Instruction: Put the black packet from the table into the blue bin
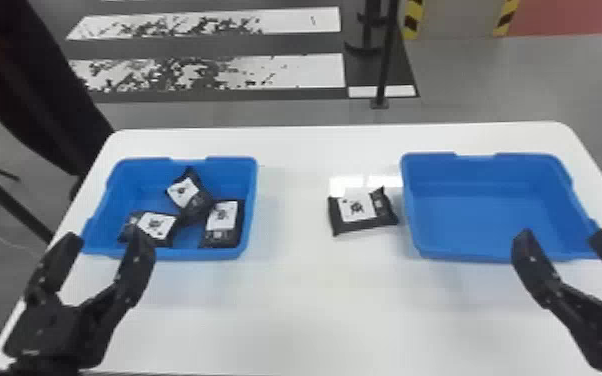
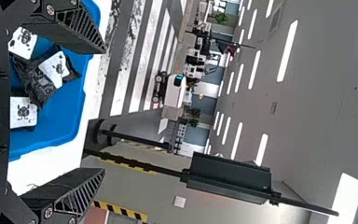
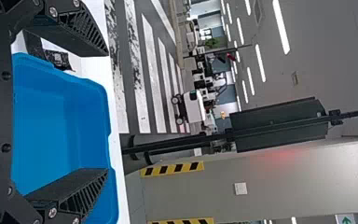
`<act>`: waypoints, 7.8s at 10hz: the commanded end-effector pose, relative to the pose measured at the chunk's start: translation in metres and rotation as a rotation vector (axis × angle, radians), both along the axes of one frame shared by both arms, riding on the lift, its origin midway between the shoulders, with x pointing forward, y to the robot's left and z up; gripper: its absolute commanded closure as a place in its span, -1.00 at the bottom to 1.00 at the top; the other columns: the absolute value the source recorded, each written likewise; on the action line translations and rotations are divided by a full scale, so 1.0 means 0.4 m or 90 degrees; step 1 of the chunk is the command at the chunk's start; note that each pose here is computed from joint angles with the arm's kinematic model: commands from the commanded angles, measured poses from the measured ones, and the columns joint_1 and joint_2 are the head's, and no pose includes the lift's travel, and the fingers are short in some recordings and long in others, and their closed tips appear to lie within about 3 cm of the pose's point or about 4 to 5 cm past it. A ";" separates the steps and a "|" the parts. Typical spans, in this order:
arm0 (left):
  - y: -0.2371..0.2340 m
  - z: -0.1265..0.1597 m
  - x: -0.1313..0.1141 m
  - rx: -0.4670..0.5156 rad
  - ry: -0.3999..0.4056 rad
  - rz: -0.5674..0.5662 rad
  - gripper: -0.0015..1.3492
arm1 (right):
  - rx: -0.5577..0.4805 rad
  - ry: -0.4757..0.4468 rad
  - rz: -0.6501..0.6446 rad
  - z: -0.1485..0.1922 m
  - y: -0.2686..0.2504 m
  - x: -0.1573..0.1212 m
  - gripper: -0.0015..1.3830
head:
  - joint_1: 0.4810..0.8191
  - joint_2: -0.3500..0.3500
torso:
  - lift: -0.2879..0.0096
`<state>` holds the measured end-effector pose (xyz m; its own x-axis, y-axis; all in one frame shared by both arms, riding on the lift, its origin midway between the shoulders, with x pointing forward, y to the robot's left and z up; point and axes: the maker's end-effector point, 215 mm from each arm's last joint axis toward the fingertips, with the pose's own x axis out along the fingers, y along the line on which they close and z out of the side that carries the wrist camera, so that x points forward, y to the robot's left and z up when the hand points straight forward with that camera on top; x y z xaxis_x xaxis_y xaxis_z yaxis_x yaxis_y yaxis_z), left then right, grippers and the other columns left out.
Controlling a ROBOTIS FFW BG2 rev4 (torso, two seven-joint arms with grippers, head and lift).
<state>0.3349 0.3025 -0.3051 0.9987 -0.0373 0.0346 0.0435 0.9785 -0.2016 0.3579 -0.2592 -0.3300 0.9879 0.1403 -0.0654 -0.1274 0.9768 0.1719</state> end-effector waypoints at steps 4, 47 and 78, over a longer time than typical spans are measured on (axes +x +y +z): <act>0.000 -0.006 -0.001 -0.003 0.003 0.000 -0.81 | 0.000 0.001 -0.001 -0.002 0.000 -0.002 -0.81 | 0.27 0.21 | 0.20; -0.782 -0.525 0.510 0.467 0.203 -0.578 0.79 | 0.018 -0.007 0.011 -0.020 0.022 0.038 -0.81 | 0.27 -0.88 | 0.20; 0.030 0.026 0.025 0.107 -0.005 -0.007 -0.75 | 0.013 -0.004 0.011 -0.004 0.020 0.005 -0.81 | 0.27 0.30 | 0.20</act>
<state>0.3447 0.3143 -0.2932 0.9978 -0.0545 0.0385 0.0557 0.9979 -0.0320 0.3600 -0.2513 -0.3315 0.9857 0.1586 -0.0566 -0.1453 0.9709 0.1906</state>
